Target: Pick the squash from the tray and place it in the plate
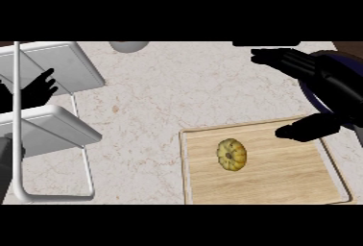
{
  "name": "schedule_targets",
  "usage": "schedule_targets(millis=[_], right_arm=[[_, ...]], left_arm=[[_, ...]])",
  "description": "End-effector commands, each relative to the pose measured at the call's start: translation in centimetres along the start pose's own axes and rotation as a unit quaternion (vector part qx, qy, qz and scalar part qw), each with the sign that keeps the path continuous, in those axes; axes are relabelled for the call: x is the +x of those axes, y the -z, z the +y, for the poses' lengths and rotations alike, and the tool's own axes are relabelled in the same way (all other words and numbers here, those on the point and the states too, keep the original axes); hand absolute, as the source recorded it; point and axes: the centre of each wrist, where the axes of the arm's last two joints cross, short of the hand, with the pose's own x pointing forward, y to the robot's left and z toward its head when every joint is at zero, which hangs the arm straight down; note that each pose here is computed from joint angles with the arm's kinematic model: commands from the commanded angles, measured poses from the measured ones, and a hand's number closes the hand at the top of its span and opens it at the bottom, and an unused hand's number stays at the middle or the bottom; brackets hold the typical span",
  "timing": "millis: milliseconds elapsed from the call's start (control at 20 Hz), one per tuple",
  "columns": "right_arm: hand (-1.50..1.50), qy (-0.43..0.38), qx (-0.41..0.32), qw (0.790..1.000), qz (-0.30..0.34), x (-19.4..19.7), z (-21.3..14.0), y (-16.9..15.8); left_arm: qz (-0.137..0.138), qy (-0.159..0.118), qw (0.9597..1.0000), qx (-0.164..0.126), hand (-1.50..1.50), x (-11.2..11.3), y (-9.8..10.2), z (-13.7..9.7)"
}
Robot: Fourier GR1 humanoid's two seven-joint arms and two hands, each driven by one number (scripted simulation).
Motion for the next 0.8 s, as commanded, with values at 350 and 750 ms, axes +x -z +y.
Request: schedule_targets(millis=[350,750], right_arm=[[-1.50,-0.149,0.159,0.973,0.078,3.8,2.1,0.1],[-1.50,-0.186,0.182,0.960,0.101,6.4,6.7,0.1]], left_arm=[[0.079,-0.069,0.9911,-0.082,0.00,-7.6,-2.0,-8.6],[0.075,-0.066,0.9913,-0.085,0.00,-7.7,-1.8,-9.0]])
